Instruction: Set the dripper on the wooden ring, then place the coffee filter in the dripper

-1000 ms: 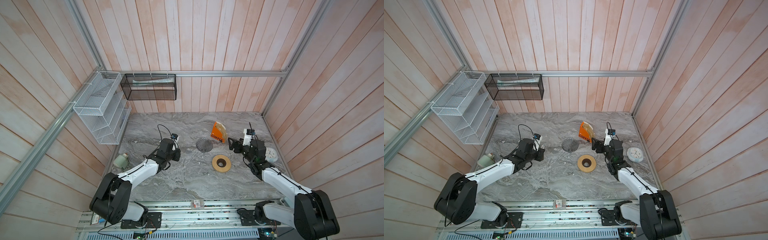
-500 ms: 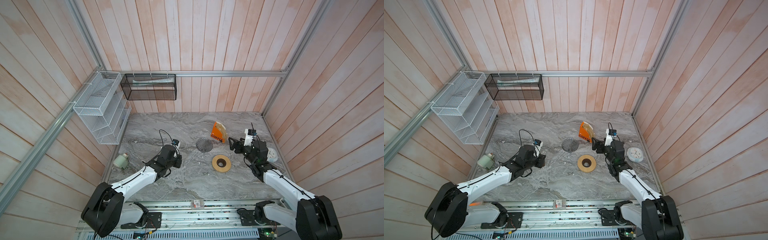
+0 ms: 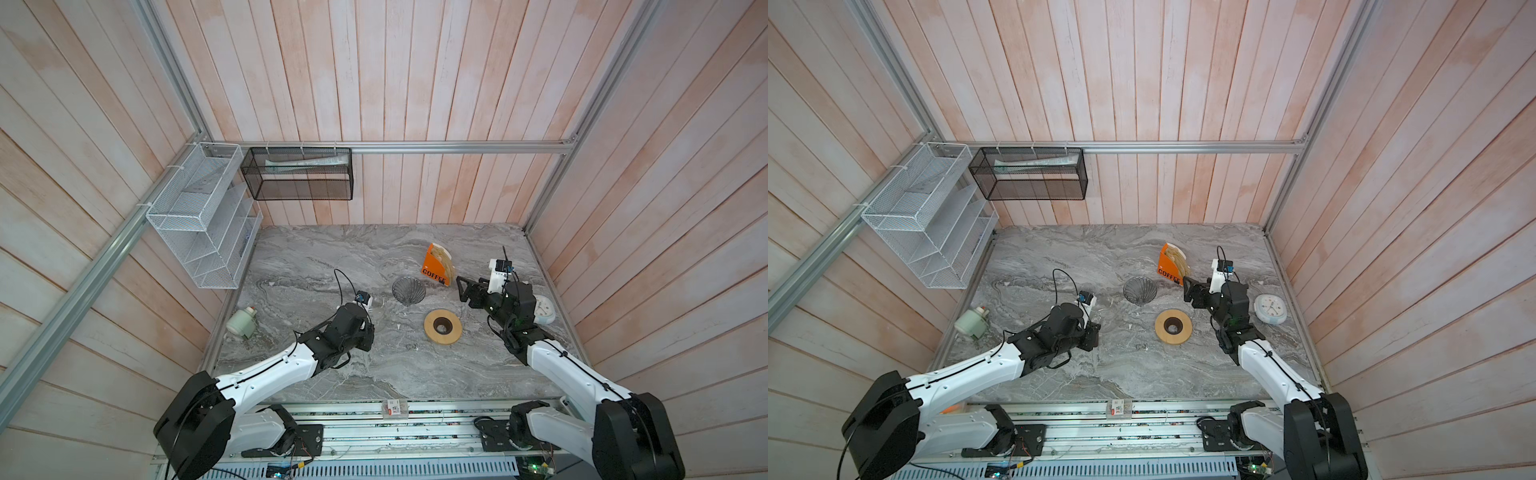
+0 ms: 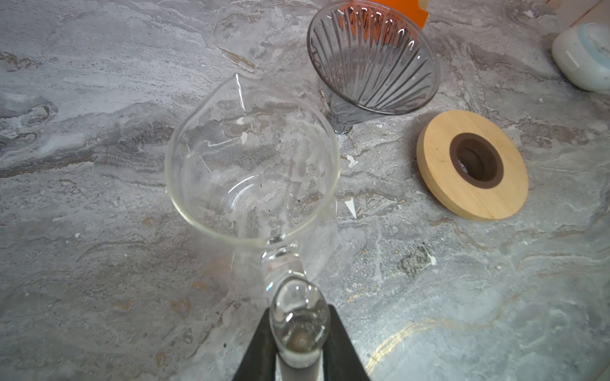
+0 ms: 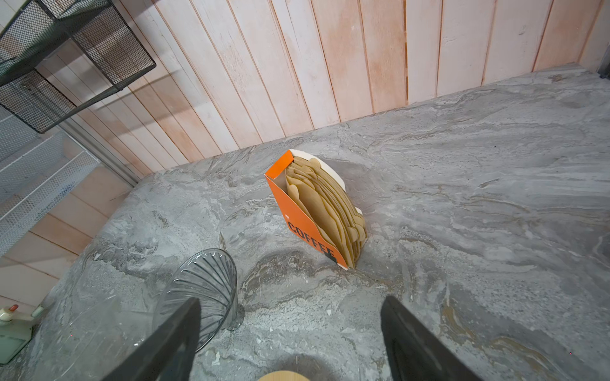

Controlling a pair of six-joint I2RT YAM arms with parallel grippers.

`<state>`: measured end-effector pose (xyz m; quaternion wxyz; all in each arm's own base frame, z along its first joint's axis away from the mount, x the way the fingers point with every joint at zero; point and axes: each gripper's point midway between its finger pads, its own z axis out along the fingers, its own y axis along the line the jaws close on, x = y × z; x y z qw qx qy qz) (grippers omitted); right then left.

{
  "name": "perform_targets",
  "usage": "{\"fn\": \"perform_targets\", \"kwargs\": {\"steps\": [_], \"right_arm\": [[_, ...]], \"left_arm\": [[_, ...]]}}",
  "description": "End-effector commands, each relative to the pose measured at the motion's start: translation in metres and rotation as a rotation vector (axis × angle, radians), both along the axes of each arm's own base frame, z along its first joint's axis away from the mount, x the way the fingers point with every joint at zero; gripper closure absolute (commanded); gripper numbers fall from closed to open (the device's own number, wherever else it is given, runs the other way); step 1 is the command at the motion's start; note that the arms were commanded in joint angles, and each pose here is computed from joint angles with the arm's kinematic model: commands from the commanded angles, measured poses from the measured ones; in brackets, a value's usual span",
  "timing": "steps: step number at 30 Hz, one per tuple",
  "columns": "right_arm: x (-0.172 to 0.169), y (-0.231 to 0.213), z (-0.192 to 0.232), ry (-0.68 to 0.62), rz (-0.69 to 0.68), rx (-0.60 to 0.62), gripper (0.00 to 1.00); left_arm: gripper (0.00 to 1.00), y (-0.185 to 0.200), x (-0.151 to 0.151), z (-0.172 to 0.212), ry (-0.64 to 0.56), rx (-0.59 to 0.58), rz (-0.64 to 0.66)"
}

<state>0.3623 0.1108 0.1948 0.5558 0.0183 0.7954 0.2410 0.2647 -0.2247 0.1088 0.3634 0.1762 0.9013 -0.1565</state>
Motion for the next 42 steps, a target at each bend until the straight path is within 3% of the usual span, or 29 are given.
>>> {"fn": "perform_targets", "kwargs": {"steps": [1,13,29,42], "right_arm": [[-0.005,0.002,-0.001,0.01,0.014,0.021,0.15],[-0.008,0.007,0.001,0.015,0.032,0.05,0.15],[-0.01,0.008,-0.001,0.023,0.033,0.067,0.15],[-0.01,0.013,-0.002,0.025,0.043,0.079,0.15]], "left_arm": [[0.76,0.007,-0.017,-0.012,0.051,0.025,0.037],[0.76,-0.01,-0.062,-0.019,0.099,0.037,0.01],[0.76,-0.025,-0.099,-0.028,0.127,0.117,-0.024],[0.76,-0.031,-0.089,-0.007,0.045,0.171,-0.015]]}}
